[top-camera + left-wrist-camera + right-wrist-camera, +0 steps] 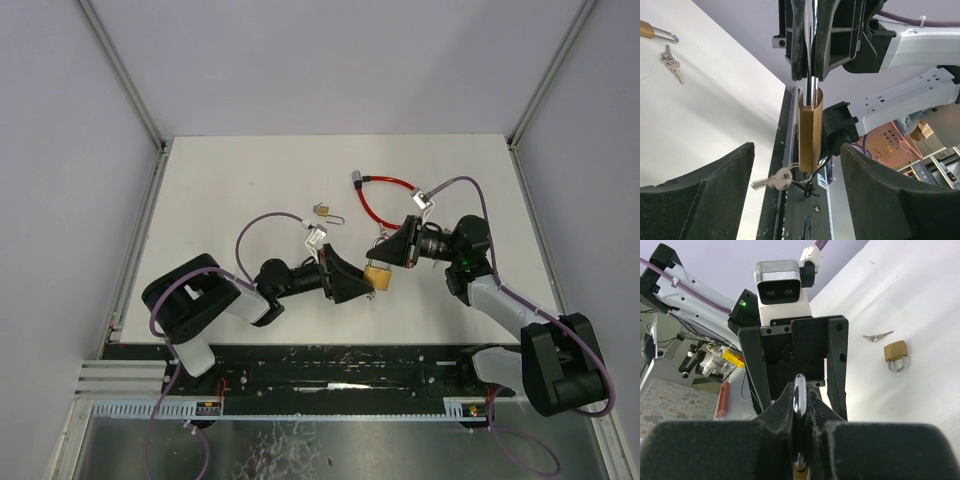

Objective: Lock with the key
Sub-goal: Lock the lock.

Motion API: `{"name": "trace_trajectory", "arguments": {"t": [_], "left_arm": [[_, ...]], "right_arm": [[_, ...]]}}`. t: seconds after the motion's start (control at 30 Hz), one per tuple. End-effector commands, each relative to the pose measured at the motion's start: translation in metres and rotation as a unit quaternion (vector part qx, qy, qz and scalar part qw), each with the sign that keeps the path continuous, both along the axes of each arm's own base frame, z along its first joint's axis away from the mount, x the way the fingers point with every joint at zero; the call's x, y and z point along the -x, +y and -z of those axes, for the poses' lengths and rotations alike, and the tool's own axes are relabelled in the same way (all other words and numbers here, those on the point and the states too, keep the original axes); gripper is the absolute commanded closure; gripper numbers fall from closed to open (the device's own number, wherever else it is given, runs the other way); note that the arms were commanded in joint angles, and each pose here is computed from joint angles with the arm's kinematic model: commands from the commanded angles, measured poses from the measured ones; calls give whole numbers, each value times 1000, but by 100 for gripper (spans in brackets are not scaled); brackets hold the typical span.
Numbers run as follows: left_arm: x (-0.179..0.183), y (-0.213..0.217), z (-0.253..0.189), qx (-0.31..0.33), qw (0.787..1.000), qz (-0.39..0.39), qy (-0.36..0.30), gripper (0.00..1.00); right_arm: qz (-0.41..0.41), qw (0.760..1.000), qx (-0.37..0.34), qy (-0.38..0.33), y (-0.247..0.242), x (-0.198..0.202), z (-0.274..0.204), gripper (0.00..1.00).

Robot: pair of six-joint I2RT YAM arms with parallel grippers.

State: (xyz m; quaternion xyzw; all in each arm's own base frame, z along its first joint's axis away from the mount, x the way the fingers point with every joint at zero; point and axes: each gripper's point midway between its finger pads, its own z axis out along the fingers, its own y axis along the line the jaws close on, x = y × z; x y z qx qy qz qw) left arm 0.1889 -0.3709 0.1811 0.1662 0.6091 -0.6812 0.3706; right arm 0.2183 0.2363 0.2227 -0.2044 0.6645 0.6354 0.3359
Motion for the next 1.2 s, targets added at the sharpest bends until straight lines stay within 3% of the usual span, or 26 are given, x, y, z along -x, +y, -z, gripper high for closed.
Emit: {"name": "trace_trajectory", "arguments": {"t": [0.0,0.53,0.87,1.17], "left_arm": [[-3,4,-11,27,1000,-12,-8,33],[13,-7,-1,24,999,23,40,50],[12,-13,1,27,997,26,68,66],[11,-13,-4,37,995,24,88,62]], "right_arm": [[-3,998,-22,-51,-4,2,-32,100],[13,999,-20,-46,-10,-6,-30,100],[13,999,-19,-46,-10,-6,-29,100],[16,999,-16,-50,-10,-7,-27,100]]}}
